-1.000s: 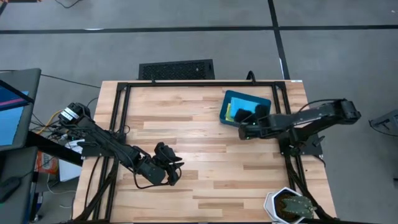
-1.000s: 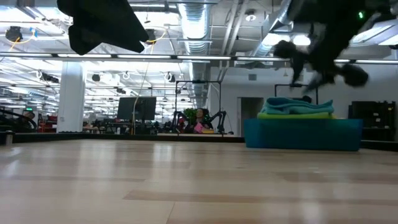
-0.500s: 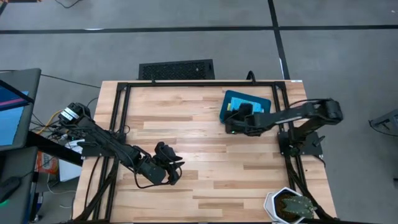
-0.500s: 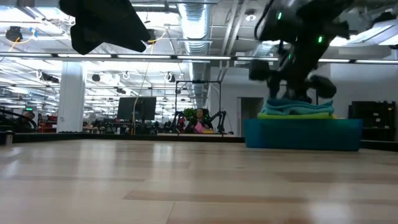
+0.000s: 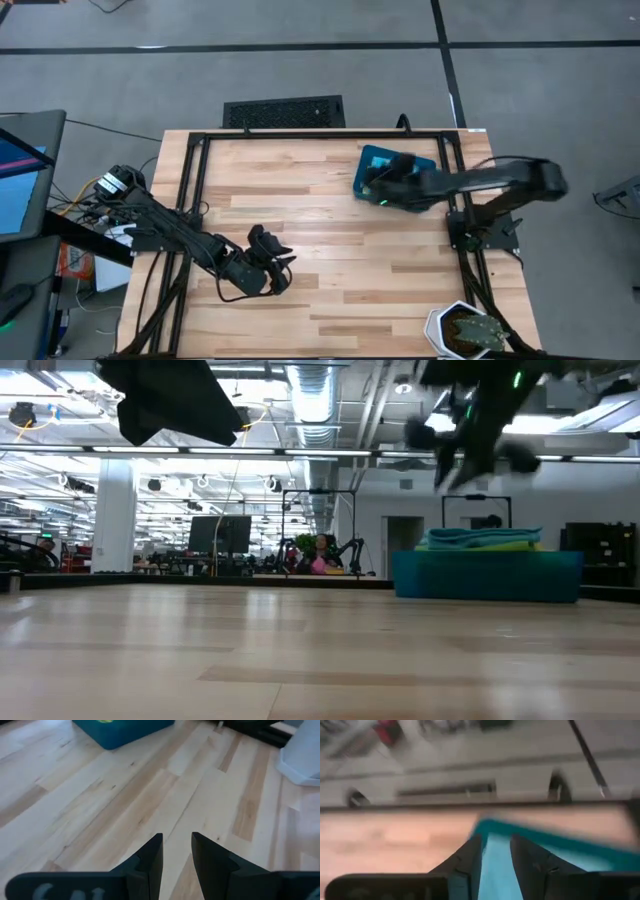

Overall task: Fold microfiber towels
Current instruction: Return to Home Position

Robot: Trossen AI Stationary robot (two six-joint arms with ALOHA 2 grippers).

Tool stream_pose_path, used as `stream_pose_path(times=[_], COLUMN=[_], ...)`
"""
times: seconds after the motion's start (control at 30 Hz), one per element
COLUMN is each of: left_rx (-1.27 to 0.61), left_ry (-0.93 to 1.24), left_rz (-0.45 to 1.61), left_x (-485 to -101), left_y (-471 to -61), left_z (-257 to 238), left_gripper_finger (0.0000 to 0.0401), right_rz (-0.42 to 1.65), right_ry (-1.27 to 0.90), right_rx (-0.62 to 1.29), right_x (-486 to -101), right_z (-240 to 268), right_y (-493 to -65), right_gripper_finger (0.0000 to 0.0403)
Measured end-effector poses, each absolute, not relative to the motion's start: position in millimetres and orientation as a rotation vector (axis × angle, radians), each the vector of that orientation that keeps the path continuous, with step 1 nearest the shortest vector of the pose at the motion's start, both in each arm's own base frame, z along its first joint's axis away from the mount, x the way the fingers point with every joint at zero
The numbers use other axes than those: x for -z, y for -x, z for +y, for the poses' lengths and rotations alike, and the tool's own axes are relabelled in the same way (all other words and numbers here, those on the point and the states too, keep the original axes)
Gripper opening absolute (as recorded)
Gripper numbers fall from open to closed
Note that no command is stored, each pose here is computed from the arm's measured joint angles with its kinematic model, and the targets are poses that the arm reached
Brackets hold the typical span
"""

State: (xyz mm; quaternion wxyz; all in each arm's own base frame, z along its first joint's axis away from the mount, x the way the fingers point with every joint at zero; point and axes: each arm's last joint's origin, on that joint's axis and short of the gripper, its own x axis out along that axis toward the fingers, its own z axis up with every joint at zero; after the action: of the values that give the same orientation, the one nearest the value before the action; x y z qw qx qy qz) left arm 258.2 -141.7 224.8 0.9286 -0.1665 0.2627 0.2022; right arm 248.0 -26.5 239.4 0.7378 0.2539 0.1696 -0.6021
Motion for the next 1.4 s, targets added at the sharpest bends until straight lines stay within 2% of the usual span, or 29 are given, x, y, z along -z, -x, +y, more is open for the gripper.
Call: stream_pose_path(times=[0.2, 0.27, 0.33, 0.47, 0.57, 0.67, 0.83, 1.1, 1.2, 1.4], left_rx=[-0.369, -0.338, -0.219, 0.002, 0.094, 0.138, 0.226, 0.134, 0.181, 0.269], left_ry=[0.377, 0.349, 0.286, 0.189, 0.149, 0.13, 0.164, 0.41, 0.507, 0.479], left_rz=[0.578, 0.591, 0.582, 0.349, 0.222, 0.124, 0.054, -0.006, -0.087, -0.334], left_x=[-224, -229, -249, -316, -351, -365, -341, -244, -222, -226], left_y=[-259, -259, -259, -249, -228, -204, -177, -154, -143, -117], left_z=[-143, -140, -135, -107, -69, -34, 2, 34, 40, 50], left_gripper_finger=[0.0093, 0.0093, 0.0093, 0.0093, 0.0093, 0.0093, 0.0093, 0.0093, 0.0093, 0.0093], right_rz=[0.242, 0.226, 0.206, 0.147, 0.124, 0.087, 0.002, -0.041, -0.075, -0.111], right_ry=[-0.393, -0.338, -0.314, -0.277, -0.277, -0.265, -0.247, -0.416, -0.464, -0.318], right_rx=[1.122, 1.004, 0.874, 0.688, 0.612, 0.609, 0.689, 0.675, 0.642, 0.341], right_x=[-335, -354, -367, -367, -343, -307, -248, -192, -214, -298], right_z=[-11, -2, 6, 13, 14, 19, 29, 32, 30, 3], right_y=[-190, -163, -135, -94, -76, -74, -79, -79, -77, -42], right_gripper_finger=[0.0126, 0.0126, 0.0126, 0.0126, 0.0126, 0.0126, 0.0126, 0.0114, 0.0105, 0.0085])
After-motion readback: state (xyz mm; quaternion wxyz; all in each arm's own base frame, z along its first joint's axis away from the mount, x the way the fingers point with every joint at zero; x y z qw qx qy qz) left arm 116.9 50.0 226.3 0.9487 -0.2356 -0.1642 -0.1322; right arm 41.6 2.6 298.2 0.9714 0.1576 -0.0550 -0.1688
